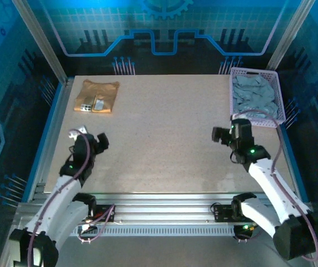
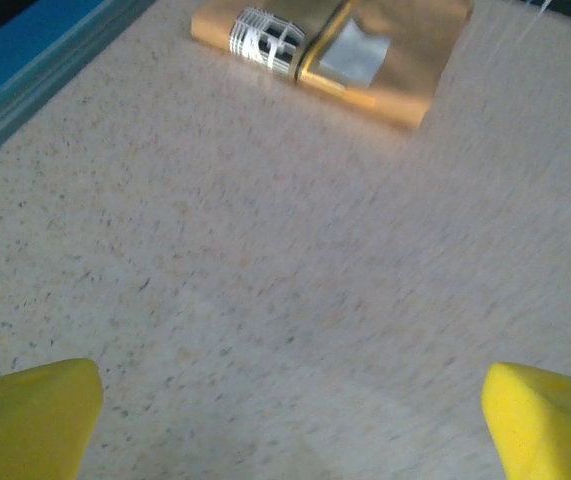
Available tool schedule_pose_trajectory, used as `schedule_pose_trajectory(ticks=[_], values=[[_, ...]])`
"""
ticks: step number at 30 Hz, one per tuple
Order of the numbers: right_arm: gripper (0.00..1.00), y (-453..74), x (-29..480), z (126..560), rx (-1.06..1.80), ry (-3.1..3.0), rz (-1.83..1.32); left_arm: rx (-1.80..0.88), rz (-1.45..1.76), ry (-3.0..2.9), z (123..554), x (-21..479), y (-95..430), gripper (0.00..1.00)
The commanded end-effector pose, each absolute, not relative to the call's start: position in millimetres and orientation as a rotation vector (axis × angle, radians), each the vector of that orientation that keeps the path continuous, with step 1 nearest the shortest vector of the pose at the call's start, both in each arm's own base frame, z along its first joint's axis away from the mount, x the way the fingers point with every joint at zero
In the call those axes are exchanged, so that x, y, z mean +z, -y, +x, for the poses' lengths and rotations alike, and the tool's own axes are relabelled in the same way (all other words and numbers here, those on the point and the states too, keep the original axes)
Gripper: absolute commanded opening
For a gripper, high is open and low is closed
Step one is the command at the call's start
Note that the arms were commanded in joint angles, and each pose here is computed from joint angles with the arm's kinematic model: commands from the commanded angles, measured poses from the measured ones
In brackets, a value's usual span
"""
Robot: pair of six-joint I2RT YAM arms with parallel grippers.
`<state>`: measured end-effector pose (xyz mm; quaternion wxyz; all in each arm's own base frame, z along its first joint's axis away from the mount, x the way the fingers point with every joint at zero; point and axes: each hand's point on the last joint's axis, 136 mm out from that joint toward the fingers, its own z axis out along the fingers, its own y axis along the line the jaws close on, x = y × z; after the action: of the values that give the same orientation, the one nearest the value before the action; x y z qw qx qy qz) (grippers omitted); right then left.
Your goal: Fold and stack the t-shirts
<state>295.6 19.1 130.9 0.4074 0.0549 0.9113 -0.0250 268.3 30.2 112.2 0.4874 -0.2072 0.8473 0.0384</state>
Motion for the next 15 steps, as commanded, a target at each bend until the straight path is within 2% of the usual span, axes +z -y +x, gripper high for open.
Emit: schedule_pose_trajectory(ticks=[1,6,15], values=[[1.00,-11.9,142.0,323.5,-0.154,-2.097,0.042,0.122,-0.370,-1.846,283.1,132.2,-30.2,0.99],[1.00,-7.9,110.6,340.6,-0.122,-2.102,0.065,0.094,-0.398,-1.905,309.6,119.7,-33.4,0.99],[1.00,0.2,113.7,393.5,-0.111,-2.024,0.050,0.001,-0.405,-1.982,376.7,106.2,-26.5,0.99]])
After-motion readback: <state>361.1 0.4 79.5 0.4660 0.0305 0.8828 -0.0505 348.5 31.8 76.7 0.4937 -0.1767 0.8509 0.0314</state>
